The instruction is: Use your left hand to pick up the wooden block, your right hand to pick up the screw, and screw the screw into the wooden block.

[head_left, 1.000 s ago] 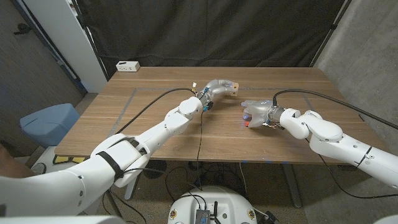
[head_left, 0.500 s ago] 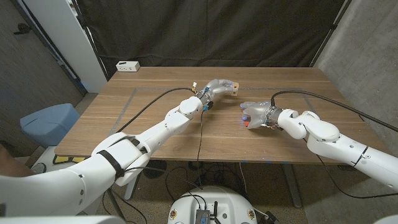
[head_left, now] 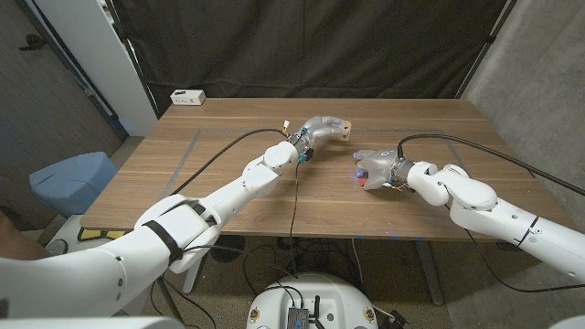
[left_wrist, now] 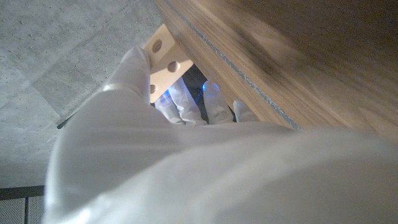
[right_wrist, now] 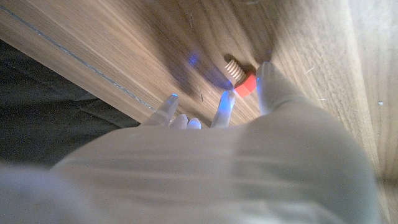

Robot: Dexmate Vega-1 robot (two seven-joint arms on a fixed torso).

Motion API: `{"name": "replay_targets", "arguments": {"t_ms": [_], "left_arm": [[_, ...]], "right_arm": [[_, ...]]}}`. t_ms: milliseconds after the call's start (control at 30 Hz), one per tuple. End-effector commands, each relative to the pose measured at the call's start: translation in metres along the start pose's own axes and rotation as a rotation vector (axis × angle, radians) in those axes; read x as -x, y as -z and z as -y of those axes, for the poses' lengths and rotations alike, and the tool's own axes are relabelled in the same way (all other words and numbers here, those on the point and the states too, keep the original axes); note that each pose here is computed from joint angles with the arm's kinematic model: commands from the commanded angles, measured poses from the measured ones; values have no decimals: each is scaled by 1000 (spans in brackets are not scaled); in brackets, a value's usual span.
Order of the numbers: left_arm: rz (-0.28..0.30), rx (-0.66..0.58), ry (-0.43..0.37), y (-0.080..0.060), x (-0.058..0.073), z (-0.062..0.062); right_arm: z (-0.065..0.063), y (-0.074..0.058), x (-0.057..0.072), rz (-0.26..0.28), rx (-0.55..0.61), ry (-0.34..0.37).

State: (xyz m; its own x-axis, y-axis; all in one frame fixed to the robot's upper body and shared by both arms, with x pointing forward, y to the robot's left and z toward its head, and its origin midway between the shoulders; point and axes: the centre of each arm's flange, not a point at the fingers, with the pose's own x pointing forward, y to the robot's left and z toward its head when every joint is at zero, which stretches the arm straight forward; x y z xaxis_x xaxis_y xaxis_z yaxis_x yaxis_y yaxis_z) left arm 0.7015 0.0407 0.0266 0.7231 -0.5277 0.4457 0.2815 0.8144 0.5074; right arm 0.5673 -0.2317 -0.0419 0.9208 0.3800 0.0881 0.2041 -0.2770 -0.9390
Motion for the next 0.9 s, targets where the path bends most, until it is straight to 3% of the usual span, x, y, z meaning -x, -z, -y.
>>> {"name": "replay_targets", "arguments": {"t_ms": [33,900], "left_arm": [[-1,2,7,0,0,4],[-3,3,12,0,-2,6]], "right_arm": [[-3,-1,1,-8,-3,14],[-3,-1,-1,-10,-5,44]]}}
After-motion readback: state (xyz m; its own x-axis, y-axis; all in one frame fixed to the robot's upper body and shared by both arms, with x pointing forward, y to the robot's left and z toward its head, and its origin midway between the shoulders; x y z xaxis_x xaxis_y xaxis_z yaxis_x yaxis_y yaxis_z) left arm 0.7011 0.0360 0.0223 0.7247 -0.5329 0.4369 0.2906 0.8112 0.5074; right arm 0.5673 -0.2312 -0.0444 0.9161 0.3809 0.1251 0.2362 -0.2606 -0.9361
